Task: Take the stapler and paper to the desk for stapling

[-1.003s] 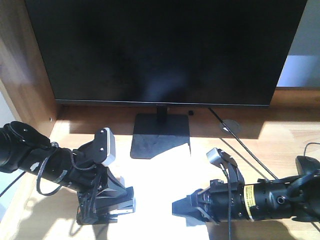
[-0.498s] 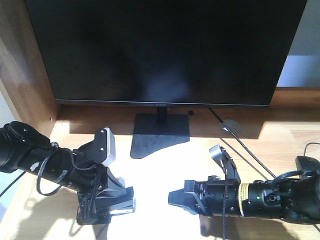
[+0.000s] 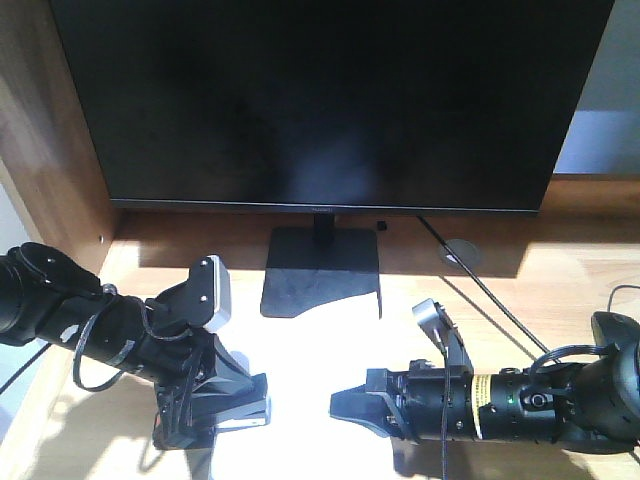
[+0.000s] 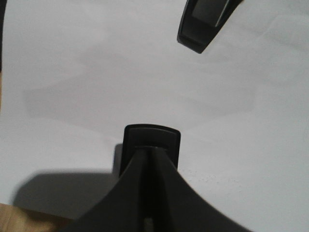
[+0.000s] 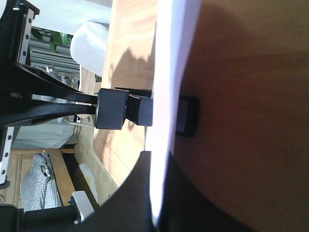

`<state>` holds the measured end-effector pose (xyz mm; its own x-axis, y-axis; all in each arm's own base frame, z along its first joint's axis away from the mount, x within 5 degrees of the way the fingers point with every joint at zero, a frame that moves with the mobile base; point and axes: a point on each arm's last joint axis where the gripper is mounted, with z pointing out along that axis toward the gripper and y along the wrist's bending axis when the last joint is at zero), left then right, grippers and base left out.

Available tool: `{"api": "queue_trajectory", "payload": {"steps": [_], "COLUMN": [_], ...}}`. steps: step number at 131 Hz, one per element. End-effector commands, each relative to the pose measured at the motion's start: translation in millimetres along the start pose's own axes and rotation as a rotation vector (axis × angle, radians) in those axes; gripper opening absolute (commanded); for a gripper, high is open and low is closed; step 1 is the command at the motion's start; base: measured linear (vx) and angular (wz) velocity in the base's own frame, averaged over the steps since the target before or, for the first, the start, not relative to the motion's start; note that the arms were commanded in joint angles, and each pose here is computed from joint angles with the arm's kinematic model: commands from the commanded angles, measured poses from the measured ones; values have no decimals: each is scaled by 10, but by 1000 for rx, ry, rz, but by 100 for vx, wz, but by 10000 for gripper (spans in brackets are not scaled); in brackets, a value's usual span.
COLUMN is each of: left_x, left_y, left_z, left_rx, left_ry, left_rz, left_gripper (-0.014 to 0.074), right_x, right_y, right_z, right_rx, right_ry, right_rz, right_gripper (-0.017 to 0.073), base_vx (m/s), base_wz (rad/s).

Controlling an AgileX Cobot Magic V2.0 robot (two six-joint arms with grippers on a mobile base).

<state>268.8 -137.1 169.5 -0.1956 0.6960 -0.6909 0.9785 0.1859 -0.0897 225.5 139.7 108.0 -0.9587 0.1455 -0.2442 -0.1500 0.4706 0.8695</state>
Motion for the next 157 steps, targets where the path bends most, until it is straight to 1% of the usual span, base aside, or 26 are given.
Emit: {"api": "queue_trajectory", "payload": {"steps": [1,93,110,115,124,139,157], "left_x": [-167,-167,-178,-179,-170,-123,-7], "left_y": [-15,-15,-8,-6,-10,-10,43], "left_z": [-102,-102,-99,-97,-59,62,212], "left_rx": [-10,-10,-15,-16,-5,26,35], "left_ry": [-66,-66,-81,-85,-79,-58,-19], "left_rz": [13,13,6,7,25,36,2], "left_gripper": [-6,-6,-6,-6,-6,-6,-6], "right_x": [-86,-83,-83,-83,-83,-83,-83], "right_y": [166,167,167,167,167,167,167], "right_z": [-28,-28,-28,-28,-28,-28,-28], "right_rx": [-95,-96,-96,-96,-96,-96,-96], "right_ry": [-42,-38,-38,-38,-38,-38,-38], "right_rz": [-47,-49,-49,-49,-49,-49,-49], "right_gripper": [-3,-3,-3,-3,-3,-3,-3], "base_vx": [0,0,0,0,0,0,0], "base_wz": [0,0,0,0,0,0,0]}}
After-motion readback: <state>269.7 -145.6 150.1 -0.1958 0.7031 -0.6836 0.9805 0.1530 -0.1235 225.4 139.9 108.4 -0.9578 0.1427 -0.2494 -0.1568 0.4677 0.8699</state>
